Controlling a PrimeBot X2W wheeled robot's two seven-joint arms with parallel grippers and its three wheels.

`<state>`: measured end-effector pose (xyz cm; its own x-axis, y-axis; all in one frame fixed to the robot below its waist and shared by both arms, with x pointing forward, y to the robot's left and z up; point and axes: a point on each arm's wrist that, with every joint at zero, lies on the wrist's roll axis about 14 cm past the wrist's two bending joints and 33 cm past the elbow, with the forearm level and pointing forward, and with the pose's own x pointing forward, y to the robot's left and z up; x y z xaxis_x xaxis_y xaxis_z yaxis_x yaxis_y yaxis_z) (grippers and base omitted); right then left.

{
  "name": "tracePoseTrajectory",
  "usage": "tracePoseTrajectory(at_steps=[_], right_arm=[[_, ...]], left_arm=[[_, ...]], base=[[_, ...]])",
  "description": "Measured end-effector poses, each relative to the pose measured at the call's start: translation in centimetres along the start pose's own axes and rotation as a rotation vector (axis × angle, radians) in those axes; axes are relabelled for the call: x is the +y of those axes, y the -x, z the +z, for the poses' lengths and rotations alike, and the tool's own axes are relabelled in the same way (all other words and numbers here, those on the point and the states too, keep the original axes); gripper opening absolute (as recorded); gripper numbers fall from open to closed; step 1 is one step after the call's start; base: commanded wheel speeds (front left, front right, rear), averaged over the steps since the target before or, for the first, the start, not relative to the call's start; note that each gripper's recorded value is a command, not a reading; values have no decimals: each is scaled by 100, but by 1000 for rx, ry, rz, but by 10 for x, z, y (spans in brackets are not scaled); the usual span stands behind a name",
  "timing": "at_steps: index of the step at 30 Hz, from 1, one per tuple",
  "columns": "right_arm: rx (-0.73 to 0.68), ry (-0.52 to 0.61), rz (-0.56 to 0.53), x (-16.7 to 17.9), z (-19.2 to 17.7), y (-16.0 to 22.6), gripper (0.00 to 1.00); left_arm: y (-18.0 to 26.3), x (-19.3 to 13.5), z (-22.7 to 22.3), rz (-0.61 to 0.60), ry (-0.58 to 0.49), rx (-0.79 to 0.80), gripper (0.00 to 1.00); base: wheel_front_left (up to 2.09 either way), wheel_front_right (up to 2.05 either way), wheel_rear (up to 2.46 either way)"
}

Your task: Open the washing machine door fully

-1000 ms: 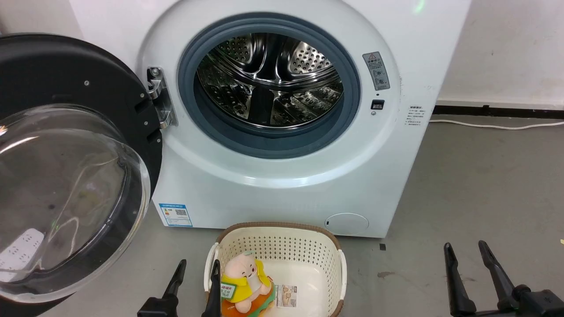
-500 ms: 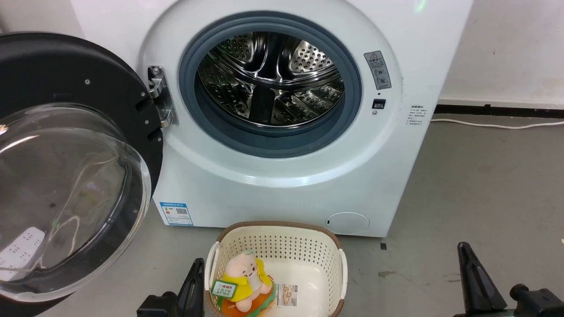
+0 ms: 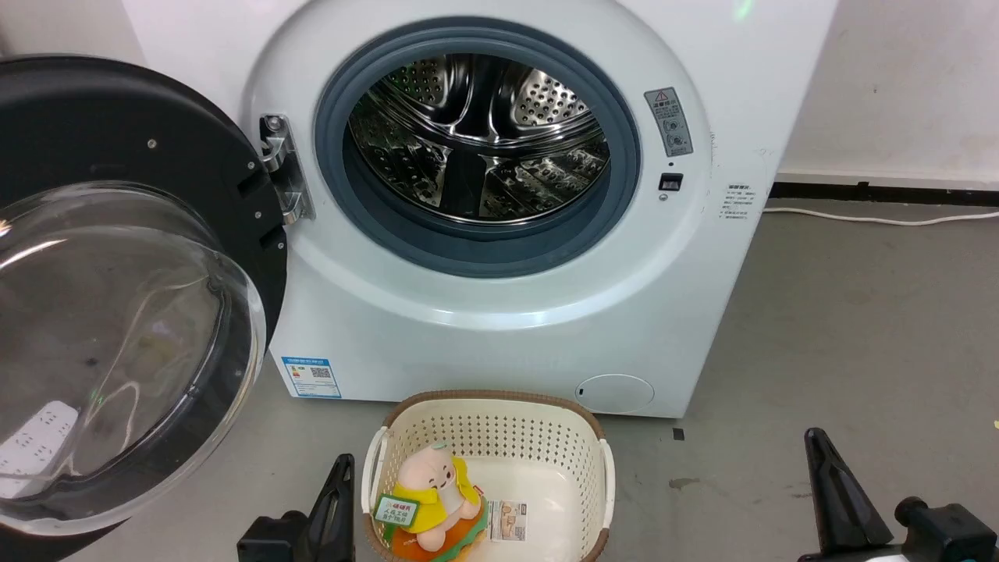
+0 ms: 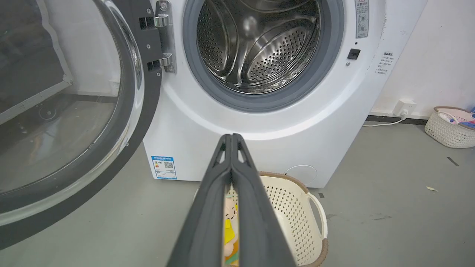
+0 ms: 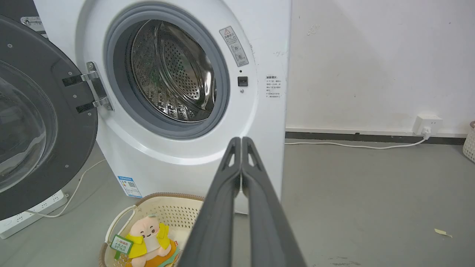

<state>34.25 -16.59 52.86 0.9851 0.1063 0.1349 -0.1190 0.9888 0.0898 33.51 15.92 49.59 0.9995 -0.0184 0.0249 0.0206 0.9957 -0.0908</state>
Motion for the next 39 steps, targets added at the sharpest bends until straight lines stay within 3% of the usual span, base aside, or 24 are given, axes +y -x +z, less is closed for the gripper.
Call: tracePoseTrajectory(at_steps=[39], right_arm=[[60, 52, 10, 1, -4, -9, 0]], left_arm=[[-14, 5, 10, 0, -47, 11, 0]], base=[[0, 0, 0]])
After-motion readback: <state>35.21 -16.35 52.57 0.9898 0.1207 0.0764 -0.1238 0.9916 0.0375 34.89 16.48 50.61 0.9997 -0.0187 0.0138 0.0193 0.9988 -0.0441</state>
